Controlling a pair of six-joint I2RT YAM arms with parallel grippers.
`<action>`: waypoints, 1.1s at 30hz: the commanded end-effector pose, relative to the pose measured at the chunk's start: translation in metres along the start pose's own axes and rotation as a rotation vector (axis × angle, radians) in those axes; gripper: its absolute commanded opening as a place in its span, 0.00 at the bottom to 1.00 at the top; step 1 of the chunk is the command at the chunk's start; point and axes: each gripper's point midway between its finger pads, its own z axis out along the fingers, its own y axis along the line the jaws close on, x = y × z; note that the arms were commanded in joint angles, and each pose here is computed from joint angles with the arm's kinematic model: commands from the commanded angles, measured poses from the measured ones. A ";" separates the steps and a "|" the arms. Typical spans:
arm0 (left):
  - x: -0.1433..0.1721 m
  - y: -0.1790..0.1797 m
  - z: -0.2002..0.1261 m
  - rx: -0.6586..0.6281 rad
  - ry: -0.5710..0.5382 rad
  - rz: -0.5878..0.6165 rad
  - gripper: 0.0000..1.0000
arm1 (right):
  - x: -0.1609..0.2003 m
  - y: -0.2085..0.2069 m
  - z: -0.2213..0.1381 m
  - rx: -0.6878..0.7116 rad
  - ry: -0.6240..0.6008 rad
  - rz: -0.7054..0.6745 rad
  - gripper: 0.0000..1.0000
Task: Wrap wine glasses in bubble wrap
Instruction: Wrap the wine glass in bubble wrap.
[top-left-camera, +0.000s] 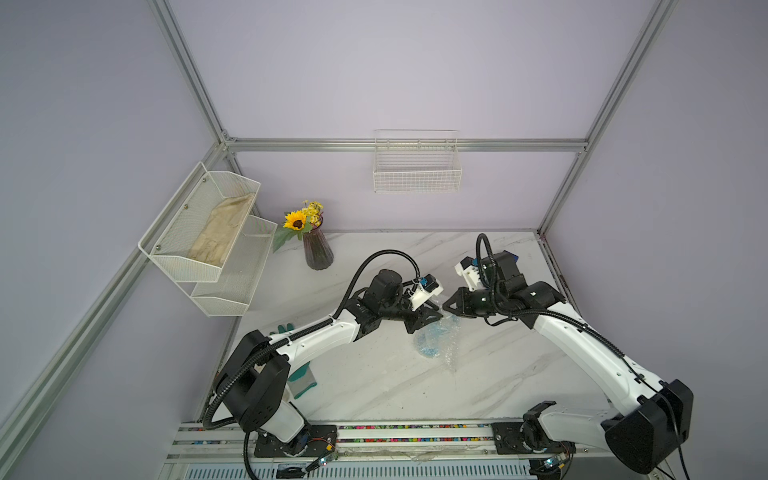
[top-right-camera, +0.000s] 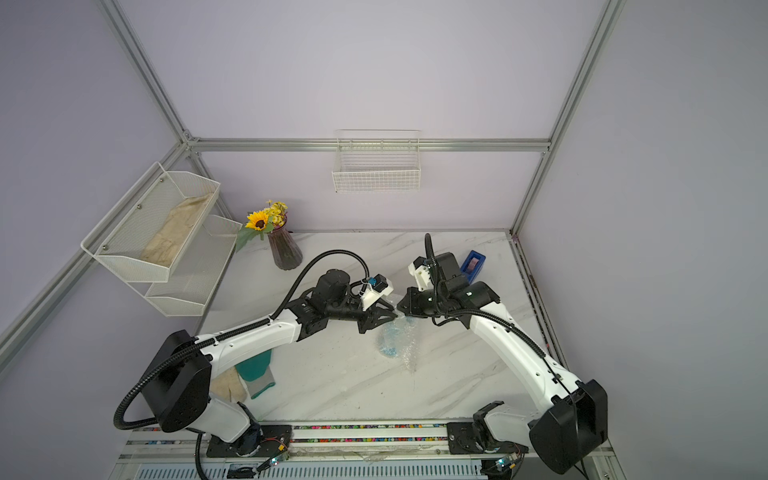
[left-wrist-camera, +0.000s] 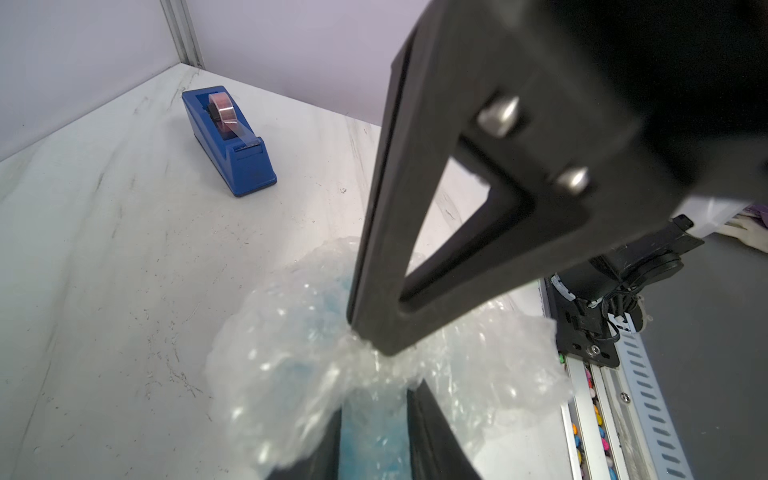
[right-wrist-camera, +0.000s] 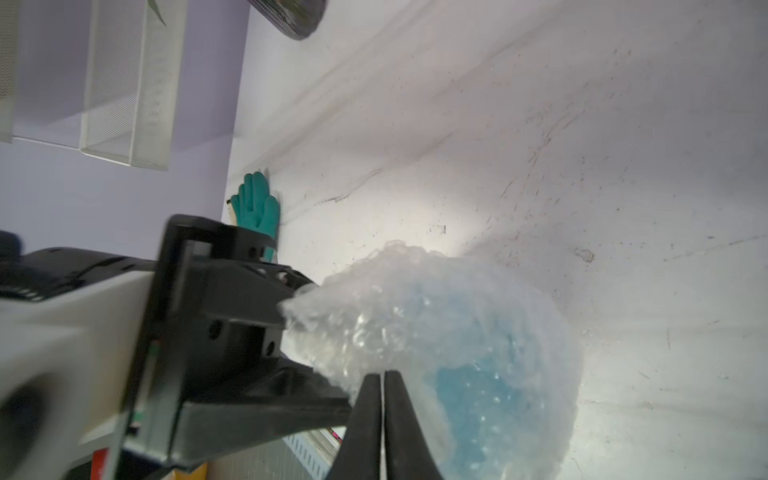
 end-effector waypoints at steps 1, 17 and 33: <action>0.006 0.003 0.003 0.014 0.044 -0.062 0.28 | 0.008 -0.006 0.015 0.018 0.048 -0.032 0.05; -0.024 -0.003 -0.038 -0.015 -0.057 -0.084 0.56 | 0.013 -0.039 0.069 0.252 0.138 -0.019 0.01; -0.033 0.010 -0.064 -0.144 -0.095 -0.116 0.57 | -0.038 0.023 0.023 0.134 0.003 -0.076 0.20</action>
